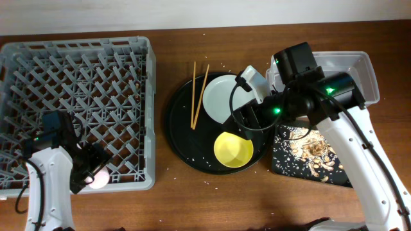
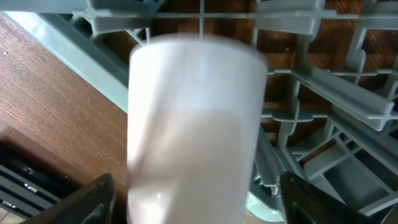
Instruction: Sort waste into correct bins and load items into the dishwasher rack
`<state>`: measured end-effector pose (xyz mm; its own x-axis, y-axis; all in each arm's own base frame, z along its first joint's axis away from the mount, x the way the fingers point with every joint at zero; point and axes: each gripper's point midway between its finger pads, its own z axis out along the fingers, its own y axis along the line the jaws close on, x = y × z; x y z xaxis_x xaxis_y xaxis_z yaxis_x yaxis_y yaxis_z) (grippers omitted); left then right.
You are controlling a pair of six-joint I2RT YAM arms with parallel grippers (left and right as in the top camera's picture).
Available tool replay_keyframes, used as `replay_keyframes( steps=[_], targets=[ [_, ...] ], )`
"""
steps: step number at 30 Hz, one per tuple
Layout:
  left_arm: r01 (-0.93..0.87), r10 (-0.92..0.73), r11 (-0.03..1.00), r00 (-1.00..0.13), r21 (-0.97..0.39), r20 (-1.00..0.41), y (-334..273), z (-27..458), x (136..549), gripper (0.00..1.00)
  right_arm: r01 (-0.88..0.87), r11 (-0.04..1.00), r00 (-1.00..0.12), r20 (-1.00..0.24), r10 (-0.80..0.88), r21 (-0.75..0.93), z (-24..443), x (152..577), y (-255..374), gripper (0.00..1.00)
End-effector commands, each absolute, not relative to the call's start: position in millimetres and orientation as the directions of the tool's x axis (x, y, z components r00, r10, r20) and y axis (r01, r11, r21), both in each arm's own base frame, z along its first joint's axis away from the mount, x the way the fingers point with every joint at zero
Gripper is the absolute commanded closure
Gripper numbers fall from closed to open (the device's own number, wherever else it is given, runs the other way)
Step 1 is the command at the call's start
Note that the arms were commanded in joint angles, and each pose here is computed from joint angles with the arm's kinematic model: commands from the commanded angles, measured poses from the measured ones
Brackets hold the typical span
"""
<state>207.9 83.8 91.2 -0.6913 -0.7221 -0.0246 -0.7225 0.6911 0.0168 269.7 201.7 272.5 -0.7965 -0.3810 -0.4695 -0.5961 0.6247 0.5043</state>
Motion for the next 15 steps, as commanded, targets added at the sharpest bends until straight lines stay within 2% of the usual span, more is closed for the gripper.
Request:
replay_keyframes(
  steps=[1,4,6,15],
  targets=[
    [-0.73,-0.729,0.684,-0.684,0.003,-0.017,82,91,208,0.01,-0.606,0.624,-0.788,-0.479,-0.386,0.493,276,267,202,0.13],
    [-0.726,-0.728,0.685,-0.685,-0.06,-0.017,76,109,219,0.01,-0.606,0.624,-0.788,-0.479,-0.386,0.493,276,268,202,0.13],
    [-0.694,-0.699,0.715,-0.712,-0.079,-0.069,81,136,232,0.01,-0.606,0.624,-0.788,-0.479,-0.386,0.493,276,267,202,0.13],
    [-0.664,-0.669,0.742,-0.741,-0.093,-0.053,76,150,230,0.01,-0.609,0.623,-0.785,-0.485,-0.385,0.491,277,269,202,0.12]
  ],
)
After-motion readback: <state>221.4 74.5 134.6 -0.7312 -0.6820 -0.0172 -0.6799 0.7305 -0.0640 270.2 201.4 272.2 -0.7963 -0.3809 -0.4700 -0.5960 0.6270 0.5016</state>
